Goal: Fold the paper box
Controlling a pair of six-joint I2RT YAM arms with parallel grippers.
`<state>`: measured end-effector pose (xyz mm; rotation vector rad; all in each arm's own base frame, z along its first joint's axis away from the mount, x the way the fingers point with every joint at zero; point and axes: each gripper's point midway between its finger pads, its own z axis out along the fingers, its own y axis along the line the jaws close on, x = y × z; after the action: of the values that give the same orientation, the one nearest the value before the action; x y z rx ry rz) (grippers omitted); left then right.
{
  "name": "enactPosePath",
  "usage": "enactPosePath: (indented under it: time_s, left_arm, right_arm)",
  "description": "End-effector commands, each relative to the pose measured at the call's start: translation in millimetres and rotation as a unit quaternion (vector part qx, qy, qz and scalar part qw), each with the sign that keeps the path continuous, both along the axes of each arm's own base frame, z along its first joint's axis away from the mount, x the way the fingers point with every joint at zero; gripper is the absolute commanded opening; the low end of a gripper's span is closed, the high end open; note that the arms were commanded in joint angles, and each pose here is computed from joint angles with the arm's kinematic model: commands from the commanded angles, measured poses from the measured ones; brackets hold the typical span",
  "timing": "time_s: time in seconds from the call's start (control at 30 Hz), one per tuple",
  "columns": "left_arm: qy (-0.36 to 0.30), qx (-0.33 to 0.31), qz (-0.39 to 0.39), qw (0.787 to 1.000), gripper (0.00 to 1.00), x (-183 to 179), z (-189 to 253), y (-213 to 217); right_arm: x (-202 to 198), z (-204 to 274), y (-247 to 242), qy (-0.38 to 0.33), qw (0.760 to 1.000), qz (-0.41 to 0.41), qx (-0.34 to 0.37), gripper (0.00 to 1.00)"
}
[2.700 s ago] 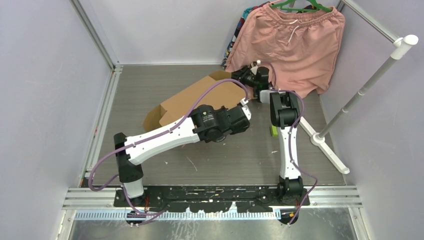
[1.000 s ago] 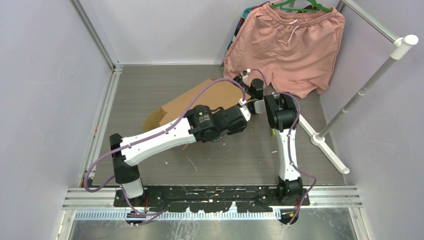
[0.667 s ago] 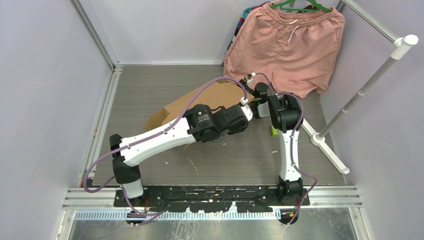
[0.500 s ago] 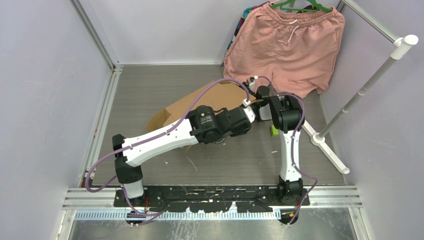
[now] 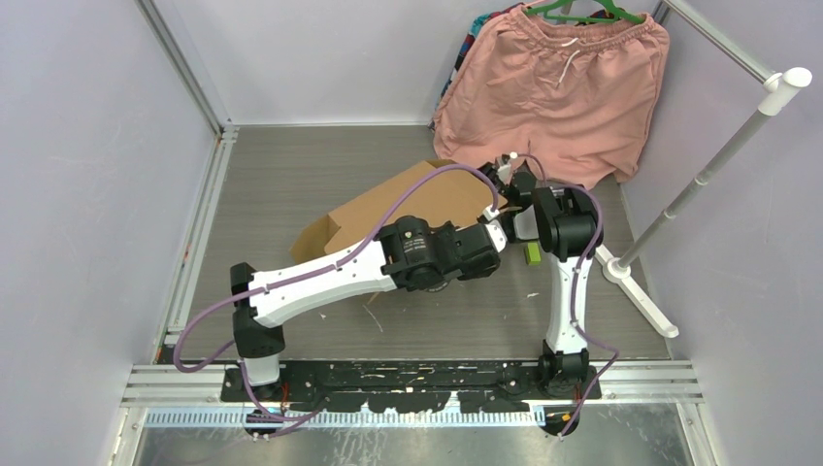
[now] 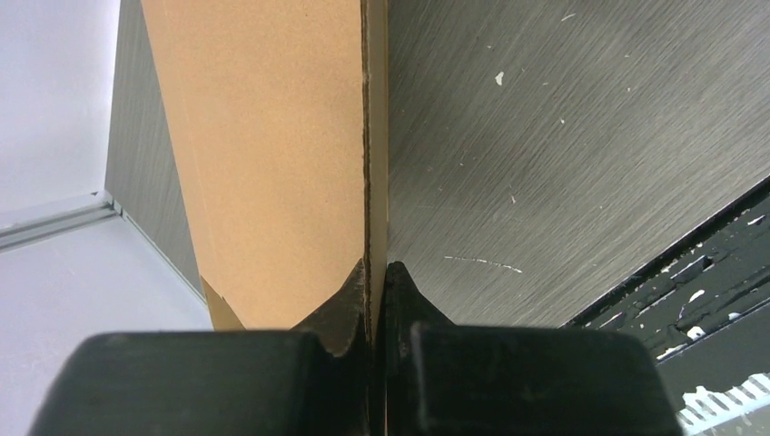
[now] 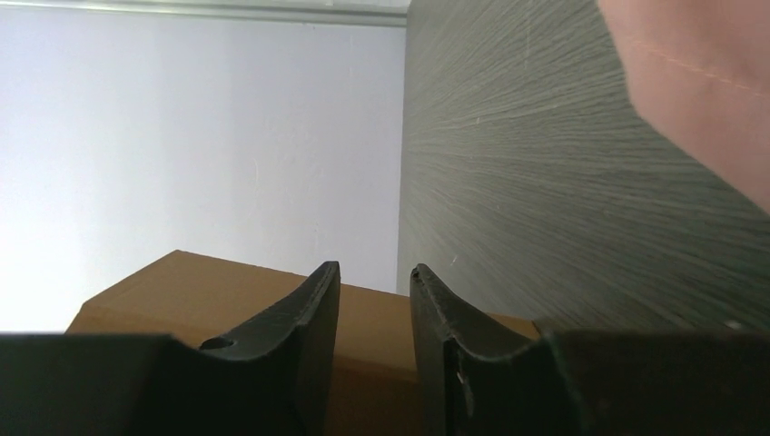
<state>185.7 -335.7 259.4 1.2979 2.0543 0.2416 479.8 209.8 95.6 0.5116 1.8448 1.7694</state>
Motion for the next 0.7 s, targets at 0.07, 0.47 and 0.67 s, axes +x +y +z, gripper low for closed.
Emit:
enactPosePath:
  time_s: [0.07,0.47,0.67]
  left_arm:
    - [-0.001,-0.032,0.005,0.999,0.03,-6,9,-11]
    - [-0.001,-0.034,0.008,0.999,0.04,-7,9,-11]
    - [0.000,-0.033,0.009,0.999,0.04,-6,8,-11]
  right_arm:
    - [1,36,-16,-0.063,0.997,-0.030,0.015,0.41]
    - [-14,40,-18,-0.076,0.996,-0.028,0.022,0.40]
    - [-21,46,-18,-0.083,0.996,-0.027,0.018,0.40]
